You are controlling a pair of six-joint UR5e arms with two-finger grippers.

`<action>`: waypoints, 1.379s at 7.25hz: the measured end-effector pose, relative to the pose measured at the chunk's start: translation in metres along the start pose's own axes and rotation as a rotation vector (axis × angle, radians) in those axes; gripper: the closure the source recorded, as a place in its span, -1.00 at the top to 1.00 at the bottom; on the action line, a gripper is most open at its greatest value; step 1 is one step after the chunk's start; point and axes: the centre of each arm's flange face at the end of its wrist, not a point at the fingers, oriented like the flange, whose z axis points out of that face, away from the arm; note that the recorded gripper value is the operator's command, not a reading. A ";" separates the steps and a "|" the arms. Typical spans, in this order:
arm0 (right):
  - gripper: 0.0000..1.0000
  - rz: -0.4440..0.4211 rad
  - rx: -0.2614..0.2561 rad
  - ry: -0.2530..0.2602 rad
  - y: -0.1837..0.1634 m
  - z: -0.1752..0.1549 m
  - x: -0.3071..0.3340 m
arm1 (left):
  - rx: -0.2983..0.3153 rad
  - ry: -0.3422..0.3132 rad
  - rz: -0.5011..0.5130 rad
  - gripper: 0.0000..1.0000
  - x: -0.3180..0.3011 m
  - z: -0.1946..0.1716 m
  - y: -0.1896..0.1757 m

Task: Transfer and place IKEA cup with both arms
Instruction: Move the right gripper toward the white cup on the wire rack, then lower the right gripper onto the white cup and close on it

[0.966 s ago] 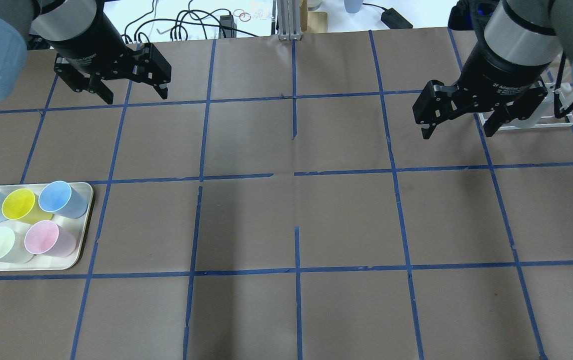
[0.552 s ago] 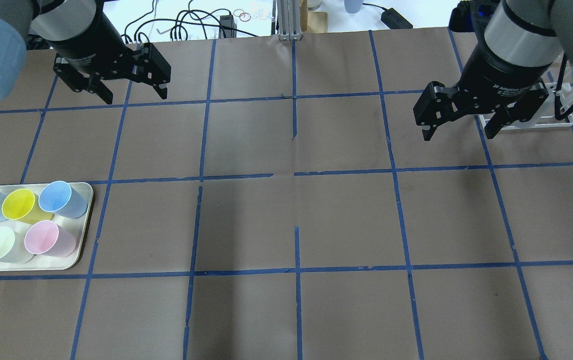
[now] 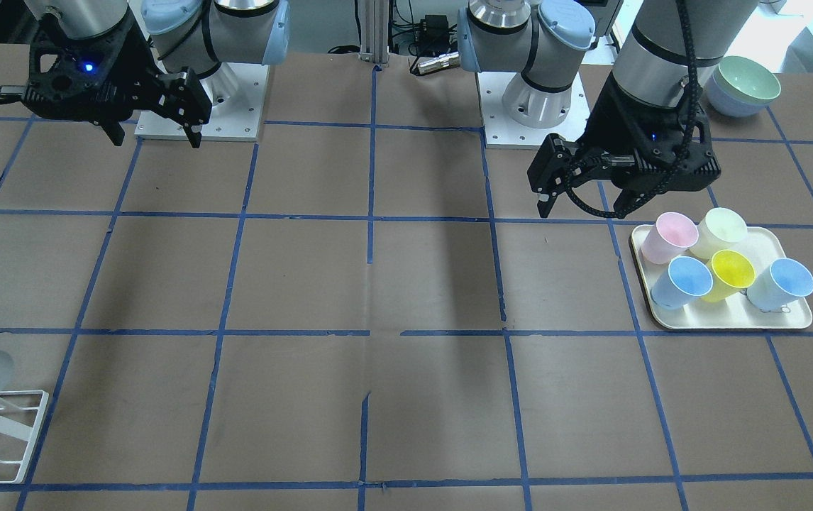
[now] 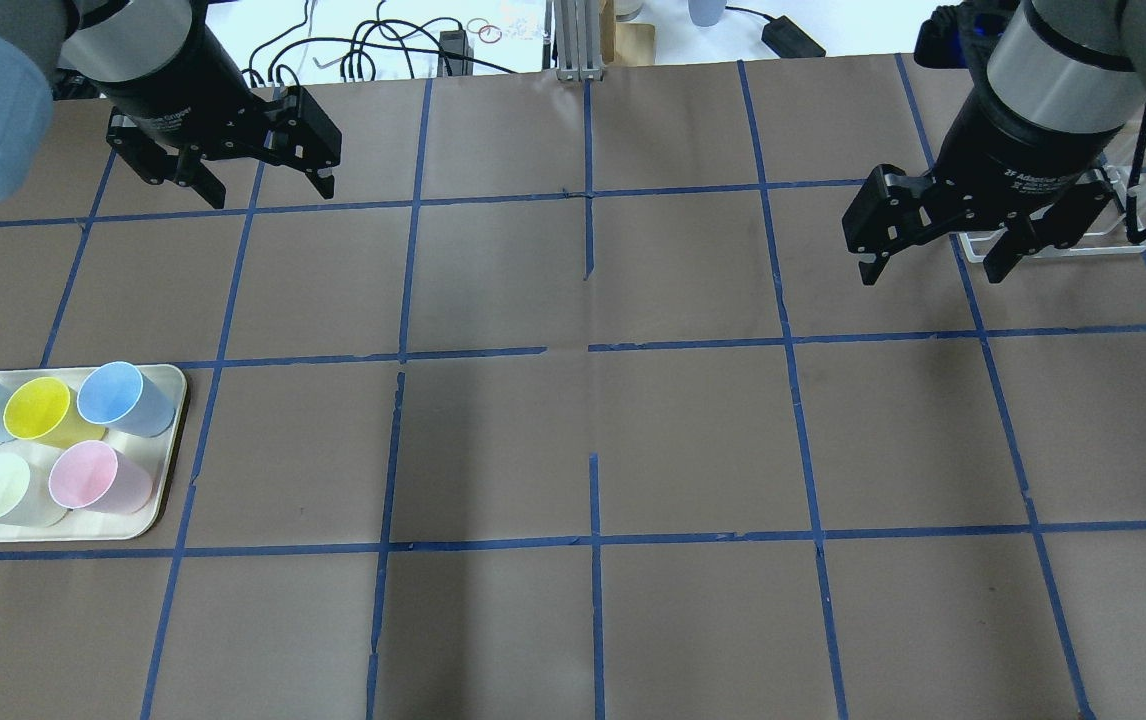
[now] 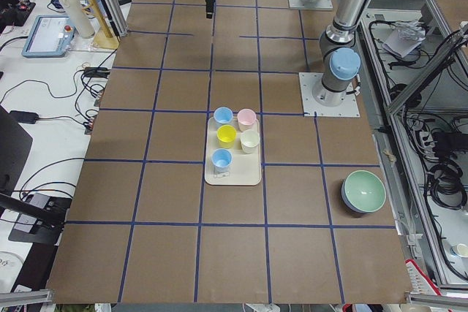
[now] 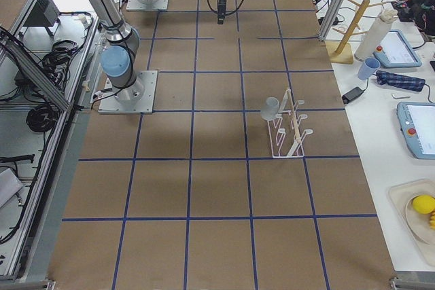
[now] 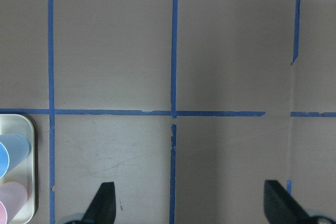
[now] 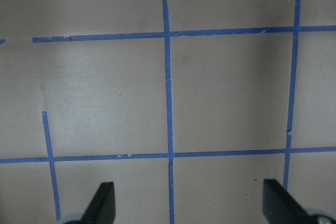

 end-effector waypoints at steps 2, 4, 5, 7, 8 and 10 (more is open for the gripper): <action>1.00 0.014 -0.019 -0.001 -0.007 0.002 0.031 | 0.000 0.000 0.002 1.00 0.000 0.000 0.000; 1.00 0.026 0.020 -0.007 -0.023 0.002 0.072 | 0.000 0.000 0.002 1.00 0.000 0.000 0.000; 1.00 0.003 0.050 -0.003 -0.041 0.009 0.092 | 0.000 0.000 0.002 1.00 0.000 0.000 0.000; 1.00 -0.076 0.110 0.018 -0.074 0.024 0.141 | 0.000 0.000 0.002 1.00 0.000 0.000 0.000; 1.00 -0.109 0.134 0.031 -0.090 0.035 0.165 | 0.001 0.000 0.002 1.00 0.000 0.000 0.000; 1.00 -0.134 0.158 0.049 -0.120 0.065 0.206 | 0.001 0.000 0.002 1.00 0.000 0.000 0.000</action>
